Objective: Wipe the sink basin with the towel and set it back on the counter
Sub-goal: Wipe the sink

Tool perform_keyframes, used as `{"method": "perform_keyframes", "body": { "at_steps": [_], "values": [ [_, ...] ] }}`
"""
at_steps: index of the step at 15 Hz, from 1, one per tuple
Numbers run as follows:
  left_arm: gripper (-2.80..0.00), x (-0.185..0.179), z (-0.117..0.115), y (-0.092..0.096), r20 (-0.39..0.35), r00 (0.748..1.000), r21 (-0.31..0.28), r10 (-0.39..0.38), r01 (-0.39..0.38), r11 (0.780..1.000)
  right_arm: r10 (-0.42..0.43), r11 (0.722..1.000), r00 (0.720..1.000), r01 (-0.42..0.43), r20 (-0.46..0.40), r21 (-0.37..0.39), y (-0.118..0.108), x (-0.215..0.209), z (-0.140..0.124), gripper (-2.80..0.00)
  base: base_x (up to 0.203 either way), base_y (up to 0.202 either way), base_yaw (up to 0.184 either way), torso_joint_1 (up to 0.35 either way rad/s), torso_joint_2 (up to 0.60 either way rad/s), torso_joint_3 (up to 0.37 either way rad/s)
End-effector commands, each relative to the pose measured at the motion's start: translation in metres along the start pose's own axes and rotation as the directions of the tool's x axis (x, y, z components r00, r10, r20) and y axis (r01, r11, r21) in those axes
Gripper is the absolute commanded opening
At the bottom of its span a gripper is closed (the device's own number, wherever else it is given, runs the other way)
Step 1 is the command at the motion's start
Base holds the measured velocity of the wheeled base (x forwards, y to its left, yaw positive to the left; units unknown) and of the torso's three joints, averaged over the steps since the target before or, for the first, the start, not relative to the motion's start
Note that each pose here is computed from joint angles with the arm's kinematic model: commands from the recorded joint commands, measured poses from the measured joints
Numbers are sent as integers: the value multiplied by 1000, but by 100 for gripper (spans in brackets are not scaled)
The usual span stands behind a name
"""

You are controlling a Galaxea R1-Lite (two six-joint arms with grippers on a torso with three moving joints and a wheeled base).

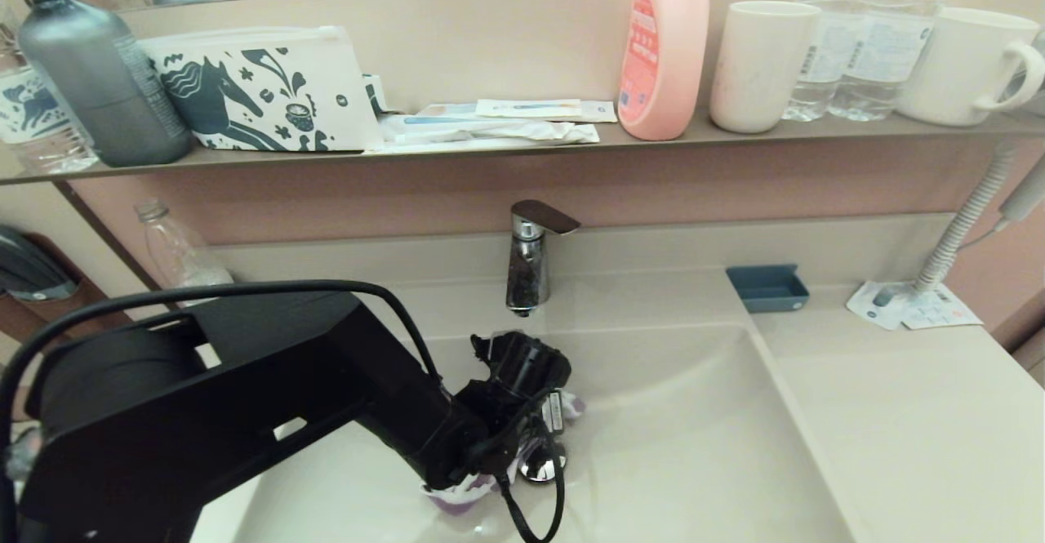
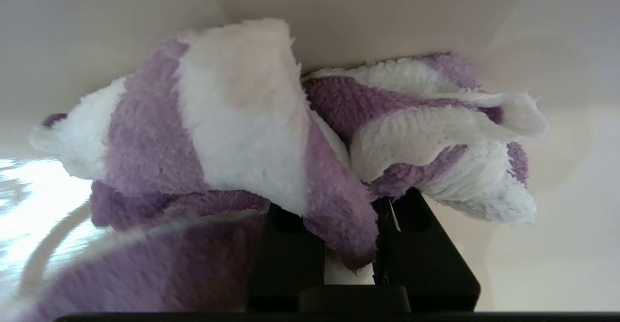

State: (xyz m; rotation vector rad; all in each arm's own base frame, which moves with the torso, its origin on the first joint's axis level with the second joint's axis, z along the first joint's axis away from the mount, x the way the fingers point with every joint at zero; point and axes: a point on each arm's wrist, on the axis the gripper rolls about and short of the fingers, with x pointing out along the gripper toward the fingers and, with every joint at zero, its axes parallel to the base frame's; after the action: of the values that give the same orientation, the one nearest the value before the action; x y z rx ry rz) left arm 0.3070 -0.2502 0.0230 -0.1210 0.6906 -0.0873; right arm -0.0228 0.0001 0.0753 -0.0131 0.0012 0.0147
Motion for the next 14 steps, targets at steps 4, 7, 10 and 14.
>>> {"method": "perform_keyframes", "body": {
  "at_steps": [4, 7, 10, 14],
  "values": [
    [-280, -18, -6, -32, -55, 998, 20, -18, 19, 1000, 1, 1000, 1000, -1, 0, -1, 0, 0, 0, -280, 0, 0, 0, 0, 0, 0],
    [-280, -36, 6, -35, -77, 997, 22, -16, 18, 1000, 1, 1000, 1000, -1, 0, -1, 0, 0, 0, -280, 0, 0, 0, 0, 0, 0],
    [-280, -49, -5, -25, -130, 991, 45, 19, -13, 999, 1, 1000, 1000, -1, 0, -1, 0, 0, 0, -280, 0, 0, 0, 0, 0, 0],
    [-280, -72, -19, -1, -173, 983, 68, 56, -45, 997, 1, 1000, 1000, -1, 0, -1, 0, 0, 0, -280, 0, 0, 0, 0, 0, 0]
  ]
}}
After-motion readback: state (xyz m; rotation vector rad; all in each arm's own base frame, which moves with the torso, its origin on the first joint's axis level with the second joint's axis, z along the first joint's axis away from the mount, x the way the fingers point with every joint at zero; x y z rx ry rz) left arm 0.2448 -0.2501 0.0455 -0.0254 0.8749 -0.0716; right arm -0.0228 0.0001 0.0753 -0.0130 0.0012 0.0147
